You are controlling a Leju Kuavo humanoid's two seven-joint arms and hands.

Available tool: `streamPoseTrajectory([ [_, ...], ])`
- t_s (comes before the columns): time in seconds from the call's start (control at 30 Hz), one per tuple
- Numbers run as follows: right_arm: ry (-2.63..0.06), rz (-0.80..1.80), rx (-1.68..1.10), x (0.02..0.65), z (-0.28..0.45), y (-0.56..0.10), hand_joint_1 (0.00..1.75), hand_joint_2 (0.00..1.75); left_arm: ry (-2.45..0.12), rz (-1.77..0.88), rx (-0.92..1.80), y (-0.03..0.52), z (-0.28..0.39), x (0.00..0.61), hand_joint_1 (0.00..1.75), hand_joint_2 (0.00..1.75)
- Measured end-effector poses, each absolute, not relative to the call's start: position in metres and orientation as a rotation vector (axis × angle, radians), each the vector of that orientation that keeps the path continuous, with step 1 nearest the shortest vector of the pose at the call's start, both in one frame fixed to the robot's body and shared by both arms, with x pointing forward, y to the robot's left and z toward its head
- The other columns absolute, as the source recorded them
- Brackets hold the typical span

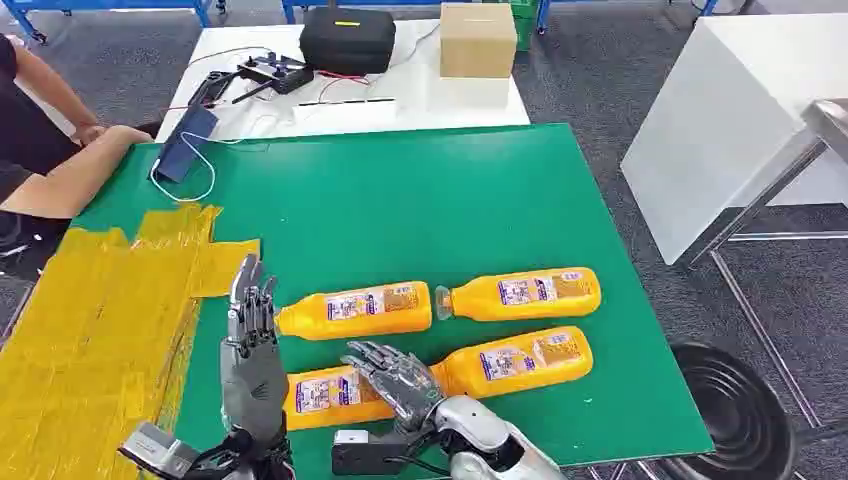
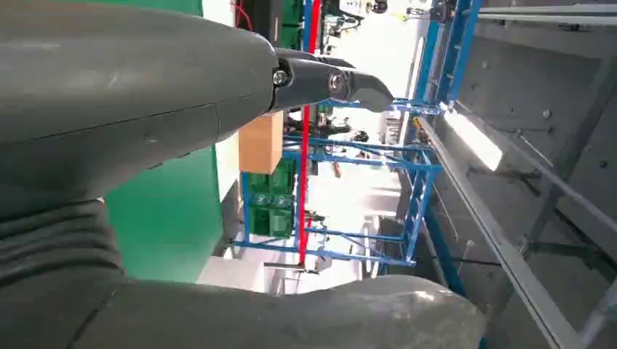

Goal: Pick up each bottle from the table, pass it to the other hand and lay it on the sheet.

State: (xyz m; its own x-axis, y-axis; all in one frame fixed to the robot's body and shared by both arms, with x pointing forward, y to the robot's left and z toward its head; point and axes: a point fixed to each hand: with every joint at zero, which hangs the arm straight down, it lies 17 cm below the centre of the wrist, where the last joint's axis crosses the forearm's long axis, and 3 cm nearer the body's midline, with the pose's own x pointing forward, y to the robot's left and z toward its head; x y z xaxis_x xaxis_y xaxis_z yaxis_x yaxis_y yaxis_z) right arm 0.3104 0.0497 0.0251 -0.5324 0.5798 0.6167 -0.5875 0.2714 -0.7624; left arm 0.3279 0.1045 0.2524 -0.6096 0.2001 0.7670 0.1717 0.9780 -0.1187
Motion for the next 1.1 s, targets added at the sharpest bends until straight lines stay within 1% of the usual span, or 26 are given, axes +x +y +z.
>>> streamPoseTrajectory([
  [0.1,-1.512,1.516,0.009,0.312,0.018,0.054,0.02,1.75,-2.240,0.039,-0.262,0.104,0.253,0.329,0.00,0.00],
  [0.13,-1.493,1.539,0.009,0.312,0.014,0.055,0.24,1.75,-2.240,0.039,-0.262,0.103,0.253,0.330,0.00,0.00],
  [0.17,-1.476,1.562,0.008,0.313,0.010,0.055,0.79,1.75,-2.239,0.039,-0.264,0.103,0.253,0.330,0.00,0.00],
  [0.2,-1.457,1.583,0.011,0.313,0.005,0.056,1.45,1.75,-2.238,0.038,-0.265,0.103,0.252,0.331,0.00,0.00],
  [0.3,-1.421,1.631,0.002,0.318,-0.003,0.054,1.47,1.75,-2.239,0.035,-0.265,0.102,0.252,0.332,0.00,0.00],
  [0.33,-1.415,1.642,0.003,0.317,-0.005,0.055,1.64,1.75,-2.239,0.036,-0.264,0.102,0.252,0.333,0.00,0.00],
  [0.37,-1.411,1.649,0.003,0.317,-0.006,0.057,1.75,1.75,-2.239,0.037,-0.263,0.102,0.252,0.334,0.00,0.00],
  [0.5,-1.391,1.681,0.006,0.321,-0.010,0.059,1.75,1.75,-2.236,0.048,-0.263,0.103,0.252,0.335,0.00,0.00],
  [0.87,-1.359,1.697,0.012,0.327,-0.014,0.059,1.75,1.75,-2.226,0.140,-0.148,0.125,0.249,0.343,0.00,0.00],
  [0.93,-1.355,1.681,0.000,0.329,-0.015,0.057,1.75,1.75,-2.210,0.234,0.024,0.152,0.245,0.349,0.00,0.00],
  [1.03,-1.358,1.636,-0.010,0.328,-0.017,0.055,1.75,1.75,-2.155,0.475,0.361,0.220,0.246,0.344,0.00,0.00],
  [1.1,-1.366,1.602,-0.006,0.328,-0.016,0.056,1.75,1.75,-2.140,0.570,0.478,0.251,0.252,0.336,0.00,0.00],
])
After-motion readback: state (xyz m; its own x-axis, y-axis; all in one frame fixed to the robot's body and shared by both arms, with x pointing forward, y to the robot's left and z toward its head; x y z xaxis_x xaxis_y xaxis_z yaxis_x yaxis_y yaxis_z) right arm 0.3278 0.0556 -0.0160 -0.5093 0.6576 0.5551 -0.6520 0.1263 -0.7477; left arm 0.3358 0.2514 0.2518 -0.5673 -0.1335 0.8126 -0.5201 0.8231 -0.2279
